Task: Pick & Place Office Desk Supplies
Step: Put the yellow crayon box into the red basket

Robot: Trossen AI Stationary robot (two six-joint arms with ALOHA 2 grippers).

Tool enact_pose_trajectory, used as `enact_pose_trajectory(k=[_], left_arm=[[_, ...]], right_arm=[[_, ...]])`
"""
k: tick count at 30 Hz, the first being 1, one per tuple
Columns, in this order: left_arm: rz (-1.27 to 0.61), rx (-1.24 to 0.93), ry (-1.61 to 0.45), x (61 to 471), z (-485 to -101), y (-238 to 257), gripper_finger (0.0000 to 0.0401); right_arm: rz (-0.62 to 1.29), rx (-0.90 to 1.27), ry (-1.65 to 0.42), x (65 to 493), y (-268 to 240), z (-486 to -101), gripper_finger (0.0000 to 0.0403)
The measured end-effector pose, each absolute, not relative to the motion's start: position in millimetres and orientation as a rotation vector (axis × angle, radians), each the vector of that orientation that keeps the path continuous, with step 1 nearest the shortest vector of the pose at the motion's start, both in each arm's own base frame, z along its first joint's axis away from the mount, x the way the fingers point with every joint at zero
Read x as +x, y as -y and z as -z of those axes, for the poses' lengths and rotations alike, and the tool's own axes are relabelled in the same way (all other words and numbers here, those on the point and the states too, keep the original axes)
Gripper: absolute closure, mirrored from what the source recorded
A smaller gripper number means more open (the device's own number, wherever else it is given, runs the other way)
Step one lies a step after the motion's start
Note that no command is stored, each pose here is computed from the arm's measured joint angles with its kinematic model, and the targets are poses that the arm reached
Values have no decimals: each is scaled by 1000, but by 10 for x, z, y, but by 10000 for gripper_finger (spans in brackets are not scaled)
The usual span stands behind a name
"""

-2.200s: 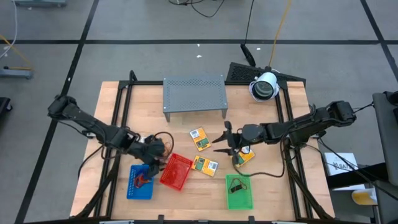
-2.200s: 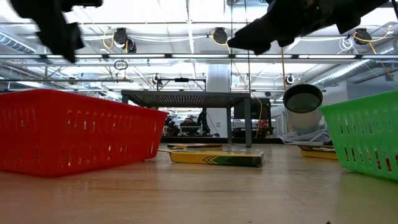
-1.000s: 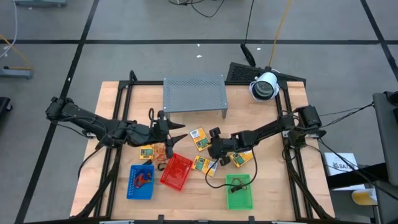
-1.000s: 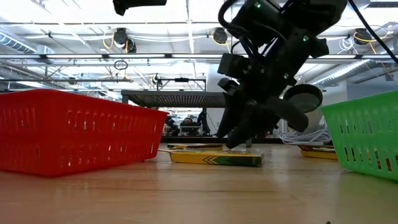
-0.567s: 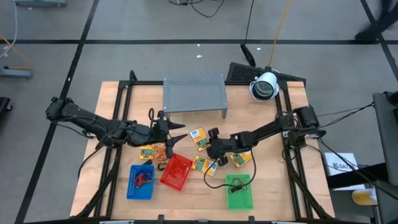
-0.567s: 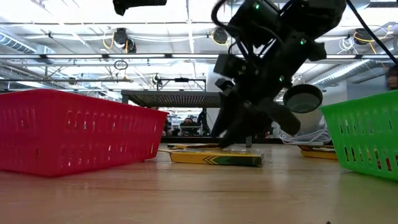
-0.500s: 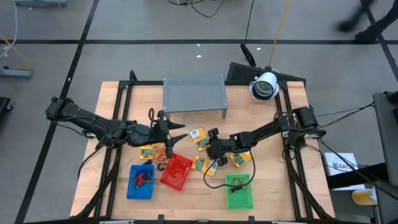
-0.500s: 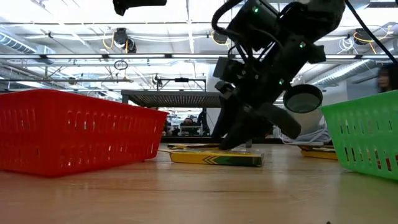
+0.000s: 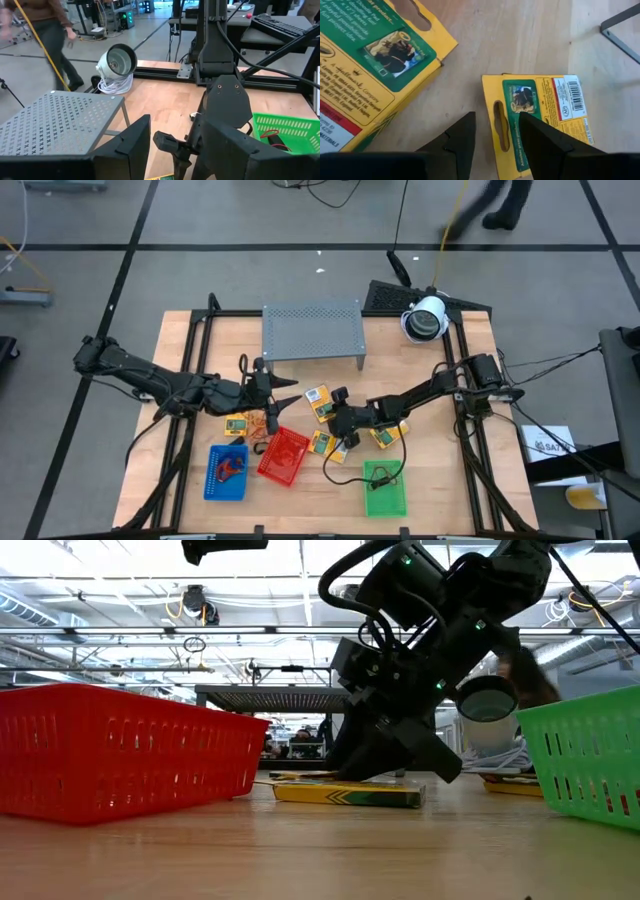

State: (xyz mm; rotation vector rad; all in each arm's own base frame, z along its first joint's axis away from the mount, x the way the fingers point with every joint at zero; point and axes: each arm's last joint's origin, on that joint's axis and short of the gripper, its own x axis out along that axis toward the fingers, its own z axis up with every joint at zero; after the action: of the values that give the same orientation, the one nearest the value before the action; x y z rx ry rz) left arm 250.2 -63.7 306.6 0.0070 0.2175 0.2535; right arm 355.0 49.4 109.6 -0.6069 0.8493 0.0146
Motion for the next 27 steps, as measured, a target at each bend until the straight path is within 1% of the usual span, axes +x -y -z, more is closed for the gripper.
enact_pose_trajectory(k=[5, 13, 21, 27], left_arm=[[-253, 7, -217, 2501, -3066, 637, 219], [-253, 6, -217, 2502, -3066, 637, 219], [-252, 6, -217, 2502, -3066, 637, 219], [-252, 9, -220, 2502, -3063, 637, 219]], right_arm=[[-18, -605, -865, 3538, -493, -1082, 309], [-16, -596, -870, 3534, -492, -1072, 393], [2, -568, -854, 3540, -507, -1080, 401], [11, -547, -805, 3558, -578, -1102, 402]])
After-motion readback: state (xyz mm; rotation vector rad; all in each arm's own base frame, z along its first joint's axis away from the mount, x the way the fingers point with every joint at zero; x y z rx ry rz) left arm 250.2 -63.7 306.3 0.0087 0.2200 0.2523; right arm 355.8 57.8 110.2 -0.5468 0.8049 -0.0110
